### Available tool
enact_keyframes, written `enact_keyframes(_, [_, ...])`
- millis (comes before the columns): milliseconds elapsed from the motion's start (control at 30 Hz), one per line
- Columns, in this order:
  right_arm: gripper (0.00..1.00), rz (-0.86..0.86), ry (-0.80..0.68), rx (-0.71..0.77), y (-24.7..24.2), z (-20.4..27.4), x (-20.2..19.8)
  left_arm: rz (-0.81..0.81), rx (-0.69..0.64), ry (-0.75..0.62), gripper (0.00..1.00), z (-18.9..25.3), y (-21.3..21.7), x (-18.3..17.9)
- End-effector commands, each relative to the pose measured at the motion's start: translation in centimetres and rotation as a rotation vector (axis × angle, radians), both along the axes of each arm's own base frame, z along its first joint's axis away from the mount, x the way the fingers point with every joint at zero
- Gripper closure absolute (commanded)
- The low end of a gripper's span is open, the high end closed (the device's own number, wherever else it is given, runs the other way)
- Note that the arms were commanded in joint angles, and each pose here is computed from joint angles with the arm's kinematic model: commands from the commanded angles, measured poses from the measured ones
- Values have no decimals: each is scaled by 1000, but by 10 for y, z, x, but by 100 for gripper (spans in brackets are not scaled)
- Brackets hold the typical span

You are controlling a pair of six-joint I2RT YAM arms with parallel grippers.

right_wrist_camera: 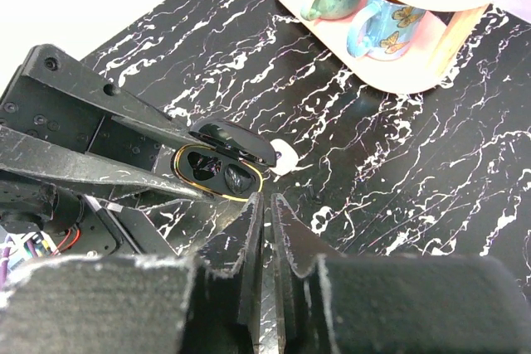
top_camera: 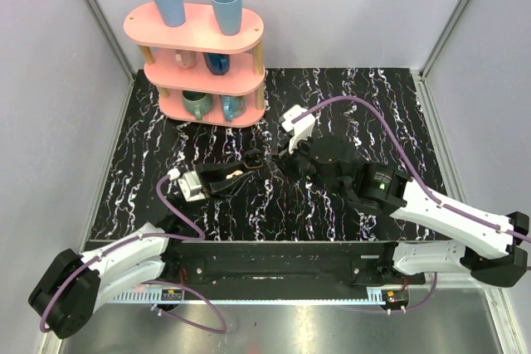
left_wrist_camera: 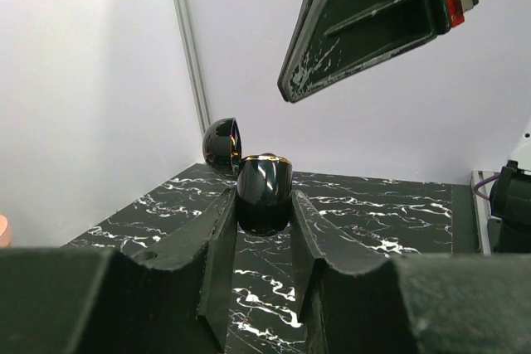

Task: Insert the wireless bluetooth earbuds into the charging case
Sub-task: Adjust the earbud with the charging case, then pick up the earbud from the center of the board.

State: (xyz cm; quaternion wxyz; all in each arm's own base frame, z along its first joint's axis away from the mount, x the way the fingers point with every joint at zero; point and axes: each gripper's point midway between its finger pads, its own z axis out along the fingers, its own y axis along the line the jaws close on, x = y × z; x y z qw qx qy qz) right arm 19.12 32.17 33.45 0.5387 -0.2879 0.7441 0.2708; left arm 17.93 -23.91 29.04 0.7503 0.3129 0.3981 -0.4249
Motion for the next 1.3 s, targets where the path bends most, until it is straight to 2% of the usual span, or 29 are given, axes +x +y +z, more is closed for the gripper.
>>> enact_keyframes(0, [85, -30, -53, 52, -3, 22, 5, -11, -54, -90, 100, 23, 4, -9])
enact_keyframes(167, [85, 3, -34, 41, 9, 17, 3, -16, -55, -91, 100, 23, 3, -10])
enact_keyframes(267, [84, -98, -37, 14, 1, 10, 18, -10, -58, -95, 100, 25, 5, -11])
enact_keyframes(300, [80, -196, -53, 18, -13, 13, 28, -7, -55, -94, 100, 24, 5, -10])
enact_keyframes(333, [67, -263, -60, 20, -23, 14, 36, 5, -48, -77, 100, 22, 5, -7])
enact_keyframes(400, [52, -354, -37, 46, -38, 12, 46, 22, -41, -82, 100, 21, 7, -6])
enact_keyframes(433, [47, -398, -18, 59, -48, 10, 56, 28, -38, -79, 100, 19, 8, -5])
enact_keyframes(500, [46, -431, 68, 98, -55, -4, 64, 48, -43, -88, 100, 19, 11, -5])
enact_keyframes(533, [43, -455, 107, 97, -61, -13, 68, 66, -44, -75, 100, 14, 14, -3])
enact_keyframes(567, [43, -518, 141, 105, -77, -24, 84, 73, -55, -83, 100, 17, 17, -5])
enact_keyframes(667, [42, -525, 279, 160, -85, -51, 98, 99, -50, -73, 100, 12, 22, -5])
enact_keyframes(867, [43, -410, 484, 197, -57, -106, 111, 145, -68, -68, 100, 7, 34, -7])
enact_keyframes(1100, [43, -415, 716, 297, -14, -168, 125, 169, -65, -69, 100, 6, 40, -9])
enact_keyframes(1267, [45, -453, 789, 303, 0, -202, 134, 175, -64, -76, 100, 9, 44, -13])
